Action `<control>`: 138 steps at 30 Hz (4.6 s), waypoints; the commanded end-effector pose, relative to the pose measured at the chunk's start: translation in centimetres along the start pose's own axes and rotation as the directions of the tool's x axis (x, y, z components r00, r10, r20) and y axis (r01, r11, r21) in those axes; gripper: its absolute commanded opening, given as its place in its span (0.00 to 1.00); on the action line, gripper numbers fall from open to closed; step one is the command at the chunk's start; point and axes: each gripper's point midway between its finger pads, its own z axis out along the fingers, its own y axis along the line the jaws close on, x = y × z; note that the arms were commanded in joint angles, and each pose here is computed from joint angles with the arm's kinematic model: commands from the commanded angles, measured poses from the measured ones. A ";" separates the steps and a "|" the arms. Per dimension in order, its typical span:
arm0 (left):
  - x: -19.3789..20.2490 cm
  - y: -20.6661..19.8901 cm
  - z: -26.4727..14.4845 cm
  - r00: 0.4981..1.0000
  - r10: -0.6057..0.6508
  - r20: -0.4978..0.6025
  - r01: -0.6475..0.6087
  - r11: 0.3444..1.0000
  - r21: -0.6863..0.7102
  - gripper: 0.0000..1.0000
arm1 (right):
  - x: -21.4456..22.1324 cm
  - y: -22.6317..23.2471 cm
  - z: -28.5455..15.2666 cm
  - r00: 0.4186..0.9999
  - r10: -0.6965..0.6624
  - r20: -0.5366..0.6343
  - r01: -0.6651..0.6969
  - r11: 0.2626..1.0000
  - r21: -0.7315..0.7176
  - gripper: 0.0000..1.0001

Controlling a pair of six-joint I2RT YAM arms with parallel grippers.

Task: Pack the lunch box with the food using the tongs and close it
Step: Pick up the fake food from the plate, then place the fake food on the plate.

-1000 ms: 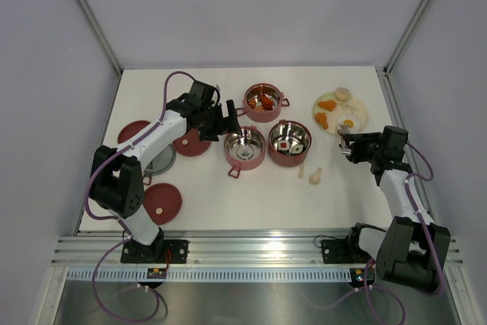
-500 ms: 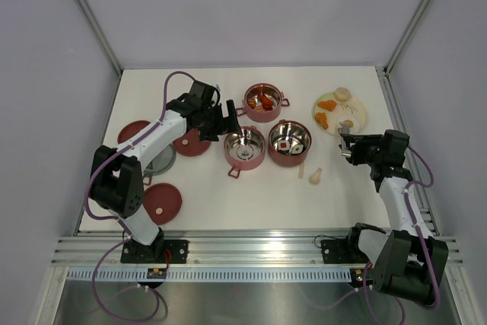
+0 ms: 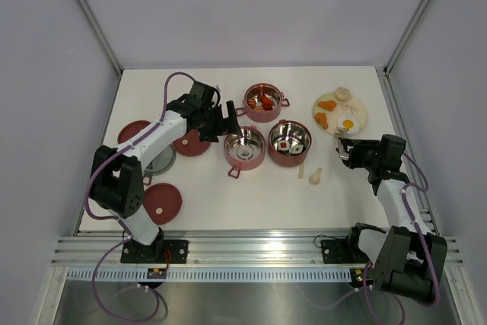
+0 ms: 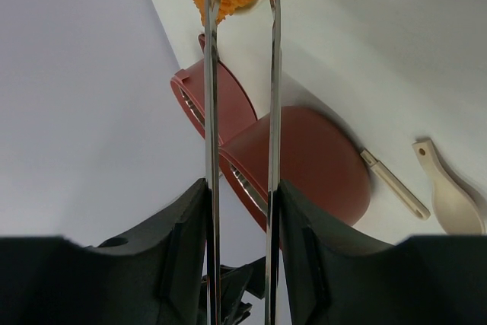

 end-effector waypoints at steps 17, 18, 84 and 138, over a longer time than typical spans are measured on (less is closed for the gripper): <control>-0.6 -0.9 -0.7 0.999 0.039 0.032 -0.040 0.999 0.030 0.96 | -1.2 0.4 1.1 0.998 0.045 0.039 -0.042 0.996 -0.075 0.46; -0.6 -0.9 -0.7 0.999 0.040 0.033 -0.041 0.999 0.031 0.96 | -1.3 0.3 1.2 0.998 0.047 0.045 -0.043 0.996 -0.076 0.46; -1.0 -1.0 -1.3 0.998 0.054 0.044 -0.055 0.998 0.020 0.96 | 1.4 7.1 -3.4 0.911 -0.411 0.026 0.409 0.896 -0.175 0.00; -5.9 2.2 -8.2 0.969 -0.042 0.245 0.055 0.997 -0.046 0.97 | 21.8 1.6 -9.2 0.226 -0.803 -0.551 0.643 0.548 -0.535 0.00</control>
